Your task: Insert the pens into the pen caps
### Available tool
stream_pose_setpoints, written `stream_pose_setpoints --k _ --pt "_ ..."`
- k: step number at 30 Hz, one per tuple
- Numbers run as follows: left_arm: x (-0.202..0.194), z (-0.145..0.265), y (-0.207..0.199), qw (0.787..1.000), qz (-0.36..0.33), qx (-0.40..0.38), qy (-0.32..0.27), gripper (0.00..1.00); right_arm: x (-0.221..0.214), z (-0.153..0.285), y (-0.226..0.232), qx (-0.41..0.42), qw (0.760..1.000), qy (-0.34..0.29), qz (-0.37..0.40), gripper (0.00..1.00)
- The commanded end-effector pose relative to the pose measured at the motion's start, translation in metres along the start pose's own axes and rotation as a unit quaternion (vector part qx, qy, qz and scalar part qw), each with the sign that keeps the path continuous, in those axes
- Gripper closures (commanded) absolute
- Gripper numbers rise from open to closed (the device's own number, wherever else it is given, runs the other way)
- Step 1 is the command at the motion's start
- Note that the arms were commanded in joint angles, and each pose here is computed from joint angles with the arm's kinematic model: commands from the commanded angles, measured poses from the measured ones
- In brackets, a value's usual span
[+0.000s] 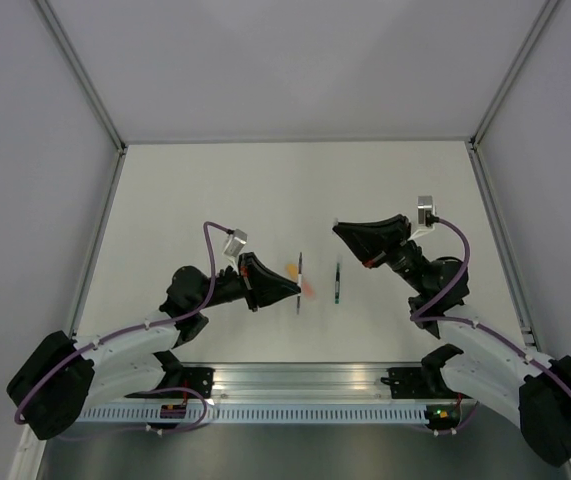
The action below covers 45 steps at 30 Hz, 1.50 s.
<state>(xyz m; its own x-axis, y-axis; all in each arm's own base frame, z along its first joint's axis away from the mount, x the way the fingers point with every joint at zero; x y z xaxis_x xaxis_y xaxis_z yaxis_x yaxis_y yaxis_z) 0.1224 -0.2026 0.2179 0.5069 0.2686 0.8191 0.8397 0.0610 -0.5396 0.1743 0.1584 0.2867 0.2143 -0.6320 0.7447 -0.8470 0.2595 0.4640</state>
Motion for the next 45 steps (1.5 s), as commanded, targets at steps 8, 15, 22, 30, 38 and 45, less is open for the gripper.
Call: stream_pose_setpoints --k 8,15,22,30,38,45 --pt "0.004 0.001 -0.010 0.999 -0.017 -0.046 -0.013 0.98 -0.004 -0.003 0.021 0.107 0.993 -0.044 -0.017 1.00" --pt "0.002 0.001 -0.008 0.999 -0.011 -0.045 -0.011 0.98 -0.008 -0.016 0.020 0.113 0.993 -0.039 -0.020 1.00" --pt "0.001 -0.001 -0.006 0.999 -0.006 -0.049 -0.010 0.98 -0.012 -0.025 0.028 0.137 0.989 -0.041 -0.032 1.00" --pt "0.000 -0.001 -0.006 0.999 -0.003 -0.050 -0.010 0.98 -0.015 -0.030 0.032 0.141 0.989 -0.039 -0.025 1.00" --pt "-0.002 -0.002 -0.005 0.999 0.002 -0.051 -0.006 0.98 -0.016 -0.033 0.034 0.143 0.989 -0.037 -0.027 1.00" --pt "-0.003 -0.003 -0.003 0.999 0.007 -0.051 -0.007 0.98 -0.018 -0.034 0.035 0.145 0.988 -0.033 -0.027 1.00"
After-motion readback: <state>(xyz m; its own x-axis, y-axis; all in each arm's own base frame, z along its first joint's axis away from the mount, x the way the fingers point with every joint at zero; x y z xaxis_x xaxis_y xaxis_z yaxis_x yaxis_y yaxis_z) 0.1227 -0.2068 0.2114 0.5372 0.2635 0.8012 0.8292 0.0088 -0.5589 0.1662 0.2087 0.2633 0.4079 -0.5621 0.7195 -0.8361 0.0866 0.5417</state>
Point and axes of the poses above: each gripper's point midway between its finger pads, its own z axis back along the fingers, its own y axis along the line the jaws close on, x = y × z, the point moved 10 cm from there along z, back along the fingers, and after that the axes turned 2 degrees about -z, right-handed, at the moved point
